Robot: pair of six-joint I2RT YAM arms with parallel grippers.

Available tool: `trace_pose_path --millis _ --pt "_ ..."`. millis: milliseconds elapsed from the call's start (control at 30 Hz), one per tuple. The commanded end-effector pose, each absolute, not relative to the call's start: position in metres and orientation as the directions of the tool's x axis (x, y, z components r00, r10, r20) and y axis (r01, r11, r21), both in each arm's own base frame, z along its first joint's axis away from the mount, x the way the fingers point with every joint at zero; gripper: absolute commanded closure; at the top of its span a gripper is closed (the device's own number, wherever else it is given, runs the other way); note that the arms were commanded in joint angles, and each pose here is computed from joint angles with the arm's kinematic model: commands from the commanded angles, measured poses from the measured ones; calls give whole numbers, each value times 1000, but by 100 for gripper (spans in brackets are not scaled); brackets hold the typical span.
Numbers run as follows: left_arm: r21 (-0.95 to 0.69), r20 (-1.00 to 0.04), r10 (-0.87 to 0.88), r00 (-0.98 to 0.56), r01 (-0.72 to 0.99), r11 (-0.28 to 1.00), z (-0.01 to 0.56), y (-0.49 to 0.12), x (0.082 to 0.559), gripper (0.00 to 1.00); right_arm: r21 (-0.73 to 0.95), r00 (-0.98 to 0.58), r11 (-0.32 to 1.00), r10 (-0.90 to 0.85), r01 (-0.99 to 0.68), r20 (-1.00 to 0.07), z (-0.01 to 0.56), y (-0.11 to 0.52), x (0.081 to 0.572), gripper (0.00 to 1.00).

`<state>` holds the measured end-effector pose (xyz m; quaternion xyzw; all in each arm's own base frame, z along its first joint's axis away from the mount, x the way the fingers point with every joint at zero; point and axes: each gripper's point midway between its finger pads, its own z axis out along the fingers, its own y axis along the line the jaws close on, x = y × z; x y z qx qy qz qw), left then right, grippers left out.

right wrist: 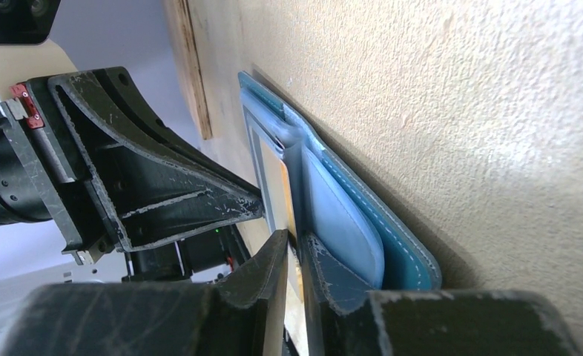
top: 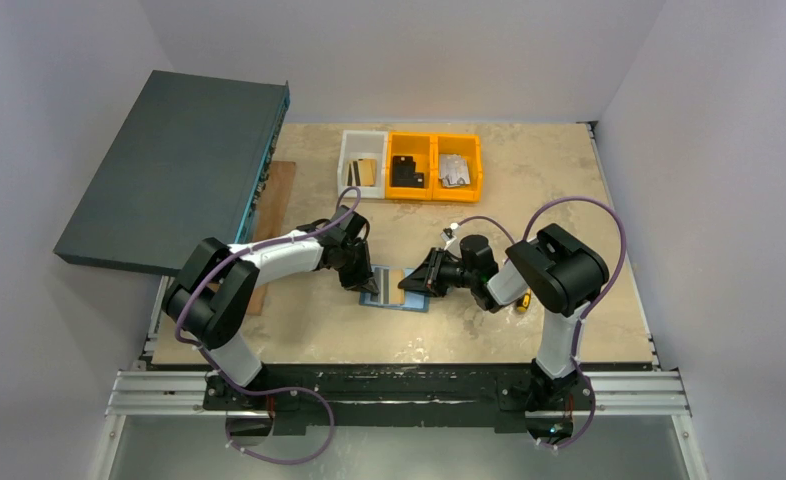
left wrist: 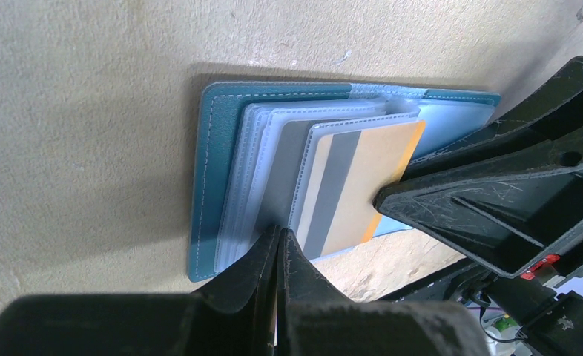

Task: Take the credit cards out of the card holder
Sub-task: Remove the credit card from the card holder.

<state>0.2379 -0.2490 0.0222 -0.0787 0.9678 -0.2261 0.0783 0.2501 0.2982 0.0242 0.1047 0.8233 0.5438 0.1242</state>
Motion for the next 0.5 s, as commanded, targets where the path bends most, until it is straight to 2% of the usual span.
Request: trace_pose_path --millis 0,233,467 --pt "-279 -66 -202 -977 -177 944 -12 -215 220 100 930 -941 368 312 -7 -131 35 299 254 84" --pt "-278 -66 -202 -977 -177 944 -12 -215 220 100 930 -941 367 313 -7 -130 36 298 252 89" --pt "-276 -65 -200 -978 -175 945 -12 -214 220 100 931 -939 366 318 -3 -128 36 296 249 85"
